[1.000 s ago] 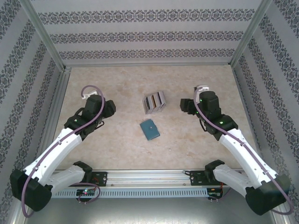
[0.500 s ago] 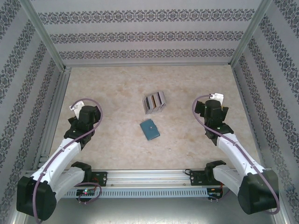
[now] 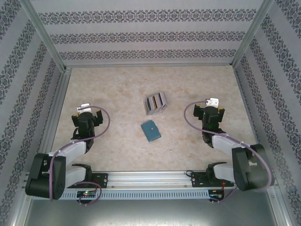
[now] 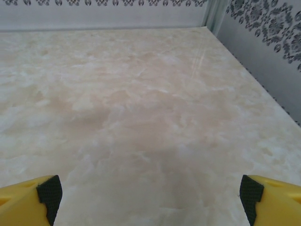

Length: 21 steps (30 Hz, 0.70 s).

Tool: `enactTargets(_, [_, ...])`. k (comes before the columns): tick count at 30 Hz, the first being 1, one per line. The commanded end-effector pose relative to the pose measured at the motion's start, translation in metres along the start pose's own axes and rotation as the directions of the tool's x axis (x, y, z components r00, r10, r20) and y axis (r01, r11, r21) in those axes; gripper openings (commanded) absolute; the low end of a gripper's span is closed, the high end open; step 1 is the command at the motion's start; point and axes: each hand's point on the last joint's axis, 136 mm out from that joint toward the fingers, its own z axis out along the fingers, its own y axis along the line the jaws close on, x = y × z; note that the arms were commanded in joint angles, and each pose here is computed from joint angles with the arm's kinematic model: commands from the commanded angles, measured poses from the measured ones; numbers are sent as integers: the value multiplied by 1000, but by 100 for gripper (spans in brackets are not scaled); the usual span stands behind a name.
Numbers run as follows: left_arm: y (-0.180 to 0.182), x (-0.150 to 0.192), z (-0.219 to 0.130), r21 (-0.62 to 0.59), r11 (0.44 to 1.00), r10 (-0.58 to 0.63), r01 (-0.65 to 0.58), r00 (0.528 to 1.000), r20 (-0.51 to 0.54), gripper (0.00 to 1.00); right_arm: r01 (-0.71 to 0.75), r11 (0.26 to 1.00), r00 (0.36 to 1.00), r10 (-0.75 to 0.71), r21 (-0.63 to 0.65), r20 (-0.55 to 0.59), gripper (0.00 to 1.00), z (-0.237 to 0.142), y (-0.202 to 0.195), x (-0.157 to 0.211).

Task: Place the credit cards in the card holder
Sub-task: Reset both arms

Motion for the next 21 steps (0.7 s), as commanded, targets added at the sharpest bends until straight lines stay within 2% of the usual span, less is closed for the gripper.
enactTargets(1, [-10,-31,4,89,996,-33,20,988,153,99,3,998,992,5,-62,129,98,-1,8,-27])
enactTargets(5, [-17,-33,20,133,991,-40,23,991,130,99,28,994,988,-11,-104,157,98,3,13,-26])
enactTargets(12, [-39,-14,52,202,979,-6,-8,998,69,99,84,975,988,-55,-205,143,98,14,35,-15])
enactTargets(13, [-41,-11,53,213,977,7,-15,999,38,99,73,975,990,-45,-212,131,98,16,33,-14])
enactTargets(16, [-44,-11,53,225,974,16,-24,999,40,99,50,967,994,-22,-250,111,98,31,37,-12])
enactTargets(18, [-44,-12,53,224,974,16,-25,999,41,99,10,968,998,5,-251,59,98,36,29,-12])
enactTargets(21, [-44,-12,54,224,974,21,-29,999,40,100,5,968,997,13,-250,71,98,35,28,-12])
